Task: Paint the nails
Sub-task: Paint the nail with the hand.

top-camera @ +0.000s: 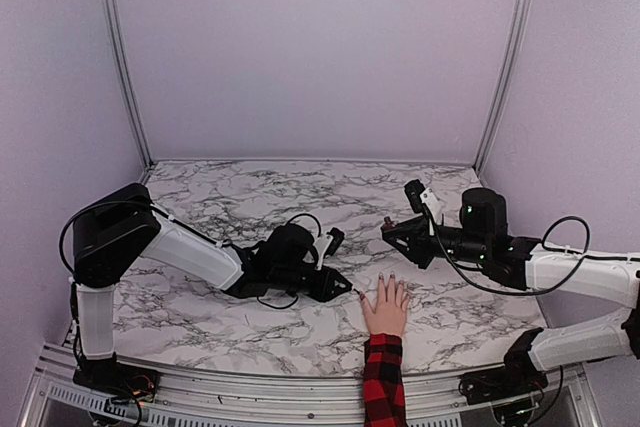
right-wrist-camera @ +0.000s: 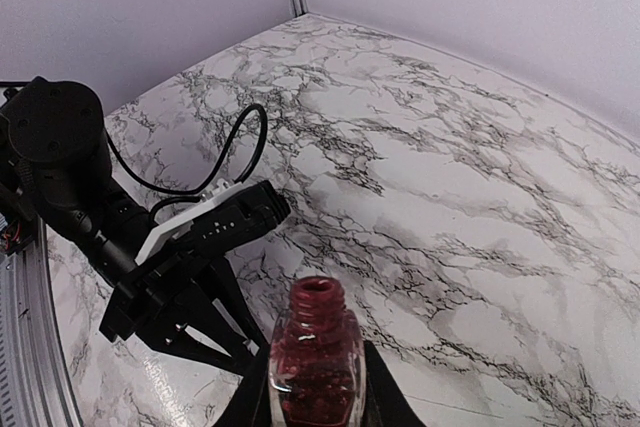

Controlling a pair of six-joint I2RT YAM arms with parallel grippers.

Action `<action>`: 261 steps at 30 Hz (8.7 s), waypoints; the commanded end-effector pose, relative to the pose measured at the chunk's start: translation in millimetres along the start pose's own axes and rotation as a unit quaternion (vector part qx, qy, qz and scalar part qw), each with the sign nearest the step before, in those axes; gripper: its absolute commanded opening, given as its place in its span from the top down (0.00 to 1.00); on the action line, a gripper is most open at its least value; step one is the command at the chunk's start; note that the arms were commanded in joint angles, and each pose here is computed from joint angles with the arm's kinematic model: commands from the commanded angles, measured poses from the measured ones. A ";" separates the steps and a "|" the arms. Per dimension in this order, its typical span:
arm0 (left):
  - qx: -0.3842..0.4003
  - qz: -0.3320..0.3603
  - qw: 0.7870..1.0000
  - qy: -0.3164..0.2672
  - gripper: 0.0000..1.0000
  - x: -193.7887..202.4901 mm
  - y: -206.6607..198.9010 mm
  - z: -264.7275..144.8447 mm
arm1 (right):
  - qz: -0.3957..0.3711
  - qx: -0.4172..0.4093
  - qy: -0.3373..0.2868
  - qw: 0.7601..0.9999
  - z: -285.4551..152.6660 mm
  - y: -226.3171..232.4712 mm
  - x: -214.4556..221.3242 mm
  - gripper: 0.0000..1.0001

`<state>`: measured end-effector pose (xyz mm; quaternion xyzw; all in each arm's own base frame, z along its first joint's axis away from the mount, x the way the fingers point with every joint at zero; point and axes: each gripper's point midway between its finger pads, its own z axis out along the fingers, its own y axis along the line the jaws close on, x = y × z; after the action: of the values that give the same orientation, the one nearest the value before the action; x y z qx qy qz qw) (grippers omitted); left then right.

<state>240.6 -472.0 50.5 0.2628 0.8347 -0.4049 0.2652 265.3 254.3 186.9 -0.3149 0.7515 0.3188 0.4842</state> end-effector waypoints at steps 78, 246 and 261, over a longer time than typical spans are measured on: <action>-0.026 0.008 1.000 0.009 1.00 -5.3 7.7 -3.5 | -0.011 0.001 -0.024 1.000 -2.1 -0.4 -13.7 1.00; -0.037 0.057 0.997 0.032 1.00 -1.3 -4.7 2.4 | -0.011 0.003 -0.026 1.000 -4.3 -0.3 -12.8 1.00; -0.032 0.052 0.998 0.014 1.00 -18.2 -7.7 -1.3 | -0.011 0.004 -0.027 1.000 -4.4 -1.0 -13.2 1.00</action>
<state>239.8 -475.9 57.7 0.3096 0.8382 -0.3569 0.2725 265.2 254.1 186.3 -0.3150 0.7519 0.3184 0.4838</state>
